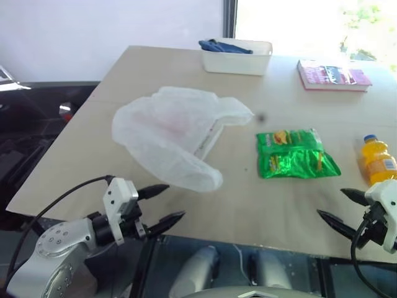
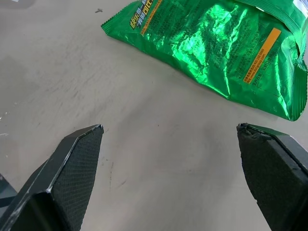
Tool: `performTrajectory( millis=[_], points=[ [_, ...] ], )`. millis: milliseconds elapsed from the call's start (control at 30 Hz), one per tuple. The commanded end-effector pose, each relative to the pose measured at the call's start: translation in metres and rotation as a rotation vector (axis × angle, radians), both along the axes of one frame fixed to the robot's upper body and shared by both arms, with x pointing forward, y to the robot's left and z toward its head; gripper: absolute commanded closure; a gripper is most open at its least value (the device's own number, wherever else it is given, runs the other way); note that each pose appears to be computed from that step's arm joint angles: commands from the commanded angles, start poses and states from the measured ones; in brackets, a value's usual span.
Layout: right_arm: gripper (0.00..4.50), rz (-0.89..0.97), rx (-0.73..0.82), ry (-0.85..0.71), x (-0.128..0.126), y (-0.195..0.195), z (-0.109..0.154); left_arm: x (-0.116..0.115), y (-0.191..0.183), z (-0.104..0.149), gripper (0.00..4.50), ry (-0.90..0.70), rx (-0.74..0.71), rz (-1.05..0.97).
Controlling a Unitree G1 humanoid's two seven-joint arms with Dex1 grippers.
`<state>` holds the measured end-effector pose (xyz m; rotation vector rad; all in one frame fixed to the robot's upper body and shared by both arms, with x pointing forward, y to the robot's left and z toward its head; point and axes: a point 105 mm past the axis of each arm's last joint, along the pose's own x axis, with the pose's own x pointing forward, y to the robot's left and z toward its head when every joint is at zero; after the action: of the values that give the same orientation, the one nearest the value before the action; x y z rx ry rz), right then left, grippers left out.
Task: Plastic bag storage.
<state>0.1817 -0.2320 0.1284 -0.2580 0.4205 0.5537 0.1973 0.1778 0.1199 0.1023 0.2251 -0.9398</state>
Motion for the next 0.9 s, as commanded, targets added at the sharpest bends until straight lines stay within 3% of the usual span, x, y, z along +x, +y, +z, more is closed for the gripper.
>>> performTrajectory(
  millis=[33, 167, 300, 367, 500, 600, 667, 767, 900],
  points=[
    [0.00, 0.045, 0.007, -0.081, 0.006, 0.008, 0.016, 0.000, -0.001, 0.007, 0.05, -0.027, -0.038, 0.017],
    [0.00, 0.176, 0.039, -0.179, 0.010, 0.026, 0.031, 0.014, -0.010, 0.038, 0.05, -0.086, -0.184, 0.083],
    [0.00, 0.290, 0.074, -0.246, 0.008, 0.042, 0.043, 0.031, -0.018, 0.067, 0.05, -0.161, -0.224, 0.129],
    [0.00, 0.341, 0.072, -0.264, 0.009, 0.048, 0.046, 0.049, -0.020, 0.079, 0.05, -0.235, -0.145, 0.202],
    [0.00, 0.396, 0.058, -0.306, 0.020, 0.056, 0.050, 0.105, -0.012, 0.096, 0.05, -0.325, 0.179, 0.485],
    [0.00, 0.406, 0.061, -0.329, 0.026, 0.055, 0.051, 0.140, -0.026, 0.119, 0.05, -0.463, 0.356, 0.536],
    [0.00, 0.413, 0.043, -0.336, 0.031, 0.049, 0.048, 0.168, -0.040, 0.106, 0.05, -0.404, 0.471, 0.570],
    [0.00, 0.429, 0.036, -0.349, 0.035, 0.046, 0.047, 0.184, -0.056, 0.085, 0.05, -0.332, 0.572, 0.577],
    [0.00, 0.443, 0.039, -0.365, 0.038, 0.046, 0.050, 0.184, -0.065, 0.076, 0.05, -0.392, 0.661, 0.578]
  ],
)
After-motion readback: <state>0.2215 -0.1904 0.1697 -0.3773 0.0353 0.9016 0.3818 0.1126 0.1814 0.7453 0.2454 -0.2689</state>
